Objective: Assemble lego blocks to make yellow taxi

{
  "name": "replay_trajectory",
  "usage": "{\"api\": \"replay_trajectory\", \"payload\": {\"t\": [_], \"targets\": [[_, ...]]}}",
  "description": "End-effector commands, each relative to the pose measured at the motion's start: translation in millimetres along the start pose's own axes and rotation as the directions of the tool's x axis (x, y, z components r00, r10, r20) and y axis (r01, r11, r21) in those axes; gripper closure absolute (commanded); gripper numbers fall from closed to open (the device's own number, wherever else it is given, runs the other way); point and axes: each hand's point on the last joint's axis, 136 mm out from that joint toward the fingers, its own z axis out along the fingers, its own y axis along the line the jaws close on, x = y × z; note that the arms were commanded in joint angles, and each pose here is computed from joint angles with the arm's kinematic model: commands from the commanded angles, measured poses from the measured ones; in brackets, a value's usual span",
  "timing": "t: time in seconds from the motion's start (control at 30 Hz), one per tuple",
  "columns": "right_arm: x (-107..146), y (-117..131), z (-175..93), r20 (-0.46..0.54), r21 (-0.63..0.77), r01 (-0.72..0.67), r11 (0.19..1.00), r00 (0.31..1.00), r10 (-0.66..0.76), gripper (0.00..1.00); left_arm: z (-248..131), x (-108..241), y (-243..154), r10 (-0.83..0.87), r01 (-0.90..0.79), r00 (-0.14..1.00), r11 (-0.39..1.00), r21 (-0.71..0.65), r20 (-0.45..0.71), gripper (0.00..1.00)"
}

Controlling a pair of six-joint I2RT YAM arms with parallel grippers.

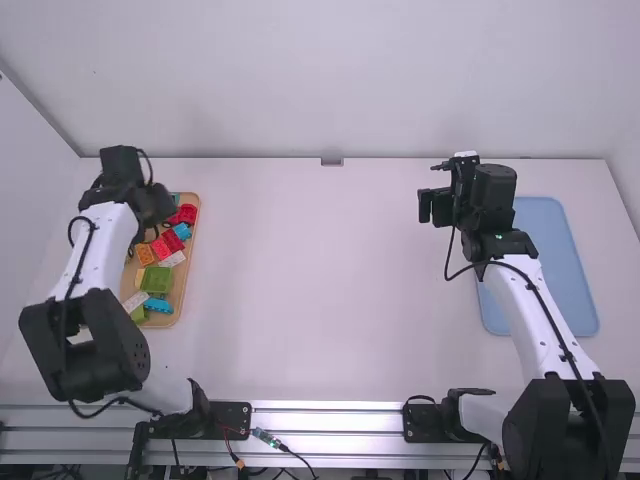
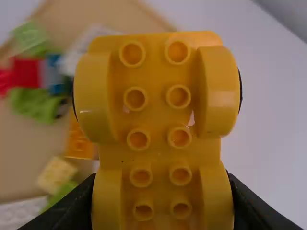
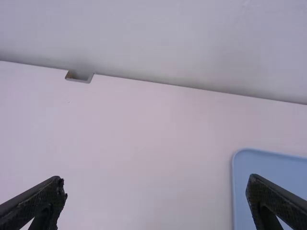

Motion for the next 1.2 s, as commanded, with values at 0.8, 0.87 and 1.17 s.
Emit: {"api": "replay_trajectory", "payload": {"t": [0.8,0.87,1.17], "targets": [[-11.8,-1.6,-1.9,0.019,0.005,0.000,1.000,1.000,0.000,0.01,30.9,267.3,-210.0,0.907,-0.789,-0.320,-0.415,0.453,0.273,0.98],[-12.2,-1.3,-1.8,0.021,0.004,0.000,1.000,1.000,0.000,0.01,39.2,272.1,-211.0,0.906,-0.794,-0.315,-0.415,0.445,0.283,0.98],[-12.5,-1.3,-1.8,0.022,0.003,0.001,1.000,1.000,-0.001,0.01,48.1,291.8,-205.5,0.899,-0.774,-0.302,-0.426,0.468,0.318,0.94]]}}
